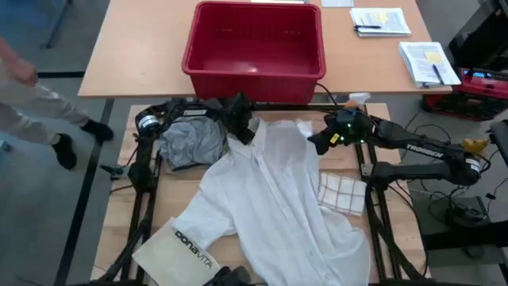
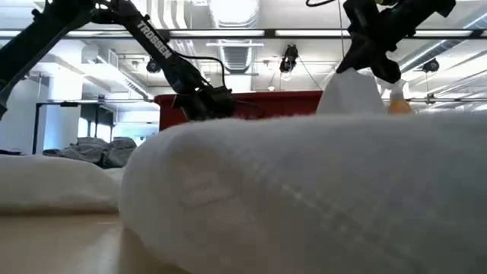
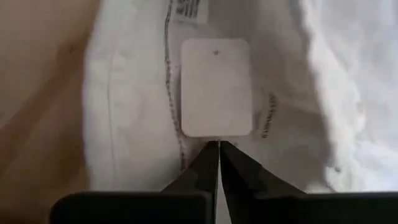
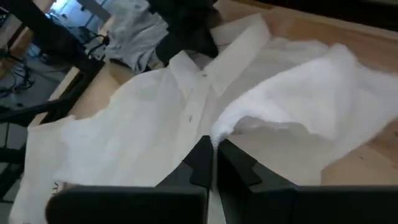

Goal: Fold laundry
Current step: Fold the white long sleeve shirt

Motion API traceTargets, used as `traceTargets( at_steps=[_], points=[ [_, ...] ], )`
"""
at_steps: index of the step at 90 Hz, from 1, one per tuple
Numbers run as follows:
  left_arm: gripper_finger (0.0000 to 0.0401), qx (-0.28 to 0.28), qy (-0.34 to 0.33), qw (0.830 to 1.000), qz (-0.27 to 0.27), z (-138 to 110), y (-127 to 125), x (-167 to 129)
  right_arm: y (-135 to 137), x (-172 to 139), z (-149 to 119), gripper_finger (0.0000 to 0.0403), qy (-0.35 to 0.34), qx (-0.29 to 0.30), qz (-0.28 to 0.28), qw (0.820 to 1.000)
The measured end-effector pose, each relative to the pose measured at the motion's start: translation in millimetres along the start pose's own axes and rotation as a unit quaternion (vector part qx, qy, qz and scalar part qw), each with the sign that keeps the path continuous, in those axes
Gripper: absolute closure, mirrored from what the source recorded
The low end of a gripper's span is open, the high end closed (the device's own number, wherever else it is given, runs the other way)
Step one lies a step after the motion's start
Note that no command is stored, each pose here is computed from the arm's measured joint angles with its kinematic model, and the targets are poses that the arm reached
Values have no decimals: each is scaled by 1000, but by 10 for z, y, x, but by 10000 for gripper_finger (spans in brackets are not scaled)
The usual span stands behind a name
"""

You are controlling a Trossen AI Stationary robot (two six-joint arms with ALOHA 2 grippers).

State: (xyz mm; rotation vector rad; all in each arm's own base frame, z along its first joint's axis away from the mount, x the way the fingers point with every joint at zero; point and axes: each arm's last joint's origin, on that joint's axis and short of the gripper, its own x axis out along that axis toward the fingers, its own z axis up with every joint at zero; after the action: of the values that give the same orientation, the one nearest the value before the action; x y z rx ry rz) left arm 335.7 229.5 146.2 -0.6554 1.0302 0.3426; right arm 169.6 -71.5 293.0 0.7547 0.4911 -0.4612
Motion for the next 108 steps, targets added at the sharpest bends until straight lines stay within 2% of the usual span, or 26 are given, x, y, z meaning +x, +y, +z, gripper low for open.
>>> traceTargets(
  at_steps=[8,20,36,54,70,88,108],
  points=[
    [401,-9,-3,1000,21,1,7,3,20,1,13,403,-6,5,12,1000],
    [401,-14,-3,1000,28,-1,13,3,146,0,62,403,-31,-11,68,997],
    [401,-31,-5,999,33,0,16,3,362,5,175,403,-33,-45,94,994],
    [401,-32,-4,999,32,-1,16,2,799,124,371,403,-16,-101,153,983],
    [401,-37,4,999,8,-9,16,3,1243,305,509,403,-5,-145,190,971],
    [401,-32,10,999,-8,-17,7,5,1686,635,537,403,19,-178,216,960],
    [401,-36,18,997,-65,-17,9,-10,2188,984,494,403,13,-196,266,944]
  ],
)
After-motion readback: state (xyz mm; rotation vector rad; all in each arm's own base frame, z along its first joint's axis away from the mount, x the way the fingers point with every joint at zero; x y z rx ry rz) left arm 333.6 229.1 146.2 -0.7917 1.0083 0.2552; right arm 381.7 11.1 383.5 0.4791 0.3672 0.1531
